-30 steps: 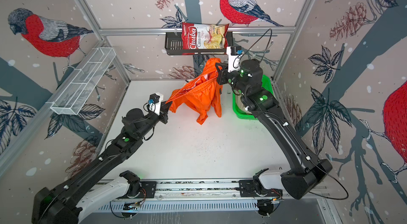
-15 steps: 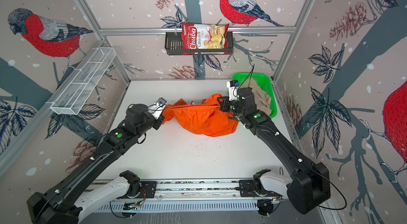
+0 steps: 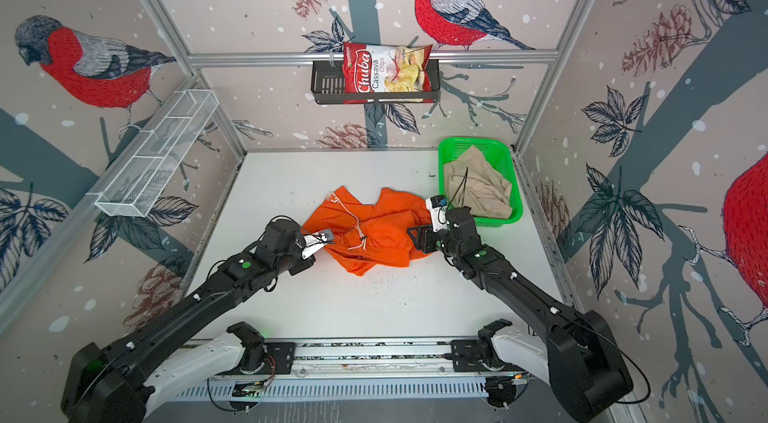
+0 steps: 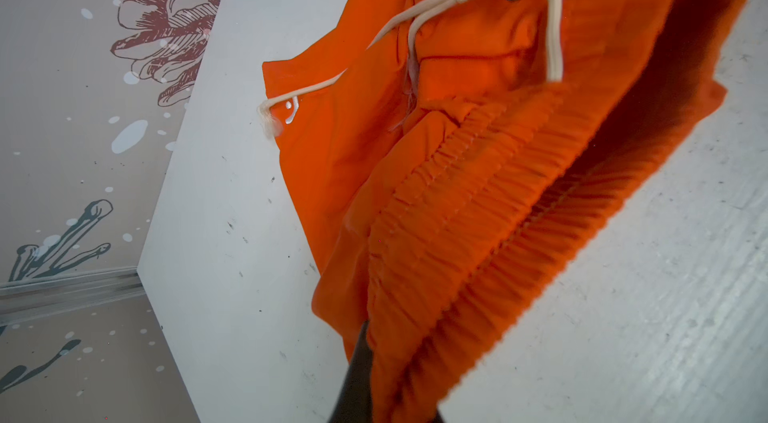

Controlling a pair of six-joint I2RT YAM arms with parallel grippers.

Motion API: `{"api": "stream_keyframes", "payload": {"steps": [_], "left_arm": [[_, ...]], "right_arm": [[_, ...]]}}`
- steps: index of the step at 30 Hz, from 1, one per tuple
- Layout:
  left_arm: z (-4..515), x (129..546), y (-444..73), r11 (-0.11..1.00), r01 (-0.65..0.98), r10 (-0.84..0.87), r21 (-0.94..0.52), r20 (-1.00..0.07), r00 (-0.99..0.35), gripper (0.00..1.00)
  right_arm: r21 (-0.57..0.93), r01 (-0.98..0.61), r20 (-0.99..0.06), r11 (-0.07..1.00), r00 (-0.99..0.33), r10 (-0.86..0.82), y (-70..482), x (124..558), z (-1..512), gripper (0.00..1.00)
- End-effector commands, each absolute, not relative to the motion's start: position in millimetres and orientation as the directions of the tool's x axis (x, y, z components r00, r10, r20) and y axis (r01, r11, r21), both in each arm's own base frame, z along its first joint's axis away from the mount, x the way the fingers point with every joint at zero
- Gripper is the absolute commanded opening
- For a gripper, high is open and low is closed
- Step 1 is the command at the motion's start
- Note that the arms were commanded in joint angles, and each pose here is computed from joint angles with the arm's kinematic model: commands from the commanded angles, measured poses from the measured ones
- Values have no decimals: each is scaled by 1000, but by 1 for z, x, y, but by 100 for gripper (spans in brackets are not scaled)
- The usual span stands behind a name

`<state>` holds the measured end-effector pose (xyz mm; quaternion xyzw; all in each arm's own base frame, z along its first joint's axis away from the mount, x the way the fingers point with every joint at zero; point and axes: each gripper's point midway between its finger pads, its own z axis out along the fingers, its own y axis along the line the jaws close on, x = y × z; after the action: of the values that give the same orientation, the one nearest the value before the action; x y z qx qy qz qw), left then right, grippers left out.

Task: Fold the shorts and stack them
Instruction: 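Lay the shorts flat and grip the waistband ends with both grippers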

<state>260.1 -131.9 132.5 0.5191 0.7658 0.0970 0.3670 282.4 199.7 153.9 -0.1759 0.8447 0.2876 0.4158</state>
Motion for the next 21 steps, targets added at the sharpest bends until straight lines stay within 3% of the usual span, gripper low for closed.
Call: {"api": "stream_keyframes", "payload": {"steps": [1,6,10,13,15,18,21], "left_arm": [[131,257,-137,407,743,877,532,-455,-154,0],[132,257,-136,411,736,874,538,-463,-149,0],[133,257,-139,421,735,864,532,-481,-147,0],[133,258,-137,423,731,867,536,-474,-155,0],[133,257,-137,424,733,867,532,-472,-159,0],[134,258,-137,429,730,864,532,-478,-159,0],[133,256,-137,429,732,863,529,-479,-160,0]], "right_arm": [[168,-633,-902,756,-408,-141,198,283,188,87],[-107,-655,-936,748,-188,-298,200,271,211,88],[-291,-739,-821,608,-133,-555,222,245,174,85],[-336,-767,-728,546,-156,-668,228,233,144,84],[-227,-736,-751,638,-284,-596,231,239,142,82],[84,-684,-767,725,-508,-391,244,240,143,81],[337,-547,-683,766,-702,-201,241,242,129,81]]}}
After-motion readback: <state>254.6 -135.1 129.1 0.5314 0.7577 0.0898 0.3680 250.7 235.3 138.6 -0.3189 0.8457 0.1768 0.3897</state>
